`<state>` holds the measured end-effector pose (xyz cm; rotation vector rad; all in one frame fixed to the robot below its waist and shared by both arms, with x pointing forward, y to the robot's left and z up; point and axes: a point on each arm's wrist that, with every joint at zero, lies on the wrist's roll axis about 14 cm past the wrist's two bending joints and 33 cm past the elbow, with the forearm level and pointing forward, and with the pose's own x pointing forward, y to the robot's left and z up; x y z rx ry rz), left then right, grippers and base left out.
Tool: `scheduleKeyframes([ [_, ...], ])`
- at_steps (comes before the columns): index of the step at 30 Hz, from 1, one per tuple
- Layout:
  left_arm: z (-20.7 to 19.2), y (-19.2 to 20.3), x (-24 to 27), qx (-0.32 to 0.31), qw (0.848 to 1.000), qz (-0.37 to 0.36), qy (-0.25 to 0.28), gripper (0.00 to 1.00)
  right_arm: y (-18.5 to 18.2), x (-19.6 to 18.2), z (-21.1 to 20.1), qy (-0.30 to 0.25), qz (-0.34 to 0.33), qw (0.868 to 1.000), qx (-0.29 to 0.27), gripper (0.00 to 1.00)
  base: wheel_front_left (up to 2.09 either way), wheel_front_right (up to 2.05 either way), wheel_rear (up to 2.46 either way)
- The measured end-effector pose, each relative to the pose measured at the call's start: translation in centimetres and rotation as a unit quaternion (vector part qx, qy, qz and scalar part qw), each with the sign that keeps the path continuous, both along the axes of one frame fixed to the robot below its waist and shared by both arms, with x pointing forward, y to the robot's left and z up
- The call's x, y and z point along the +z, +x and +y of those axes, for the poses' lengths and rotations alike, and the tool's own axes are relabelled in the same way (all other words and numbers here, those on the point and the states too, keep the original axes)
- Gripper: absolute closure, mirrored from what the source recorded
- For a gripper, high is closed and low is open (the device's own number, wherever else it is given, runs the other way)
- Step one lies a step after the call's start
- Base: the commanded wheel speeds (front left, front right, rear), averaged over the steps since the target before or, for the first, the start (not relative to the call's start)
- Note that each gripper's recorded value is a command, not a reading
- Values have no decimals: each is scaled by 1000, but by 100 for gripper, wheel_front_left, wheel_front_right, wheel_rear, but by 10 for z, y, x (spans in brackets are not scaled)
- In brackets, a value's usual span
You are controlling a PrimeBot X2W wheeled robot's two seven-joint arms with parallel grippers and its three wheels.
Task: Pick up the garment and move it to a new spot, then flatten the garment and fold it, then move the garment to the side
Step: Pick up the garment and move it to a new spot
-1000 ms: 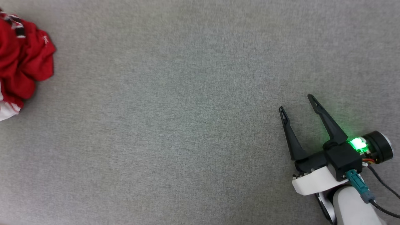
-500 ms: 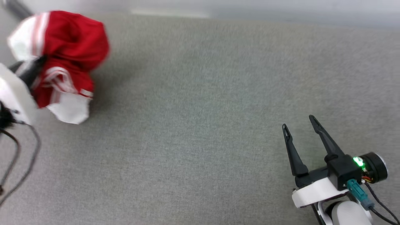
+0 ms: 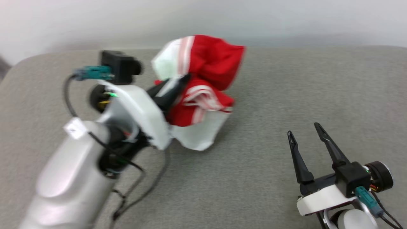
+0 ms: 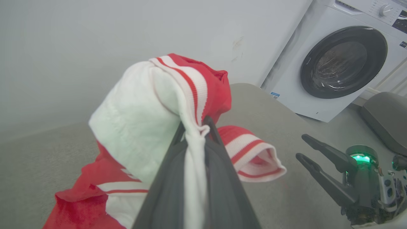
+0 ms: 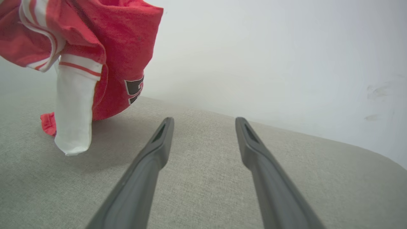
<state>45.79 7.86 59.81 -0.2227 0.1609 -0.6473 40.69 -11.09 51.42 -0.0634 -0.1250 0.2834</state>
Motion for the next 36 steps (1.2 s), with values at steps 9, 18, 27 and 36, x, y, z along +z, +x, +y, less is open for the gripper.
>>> scheduleKeyframes([
  [9, -110, -1, 19, -77, 987, -26, -138, 100, -12, 3, -48, -2, -1, 998, -70, 0, 0, 0, 0],
  [18, -80, -9, -119, -44, 996, 77, -4, 100, -8, -13, -53, -1, 21, 997, -78, 0, 0, 0, 0],
  [27, 1, -42, -206, 34, 984, 125, 123, 38, 1, -23, -32, -6, 32, 998, -46, 0, 0, 0, 0],
  [36, 19, -43, -186, 80, 987, 46, 133, 0, -1, -13, -23, -18, 17, 999, -33, 0, 0, 0, 0],
])
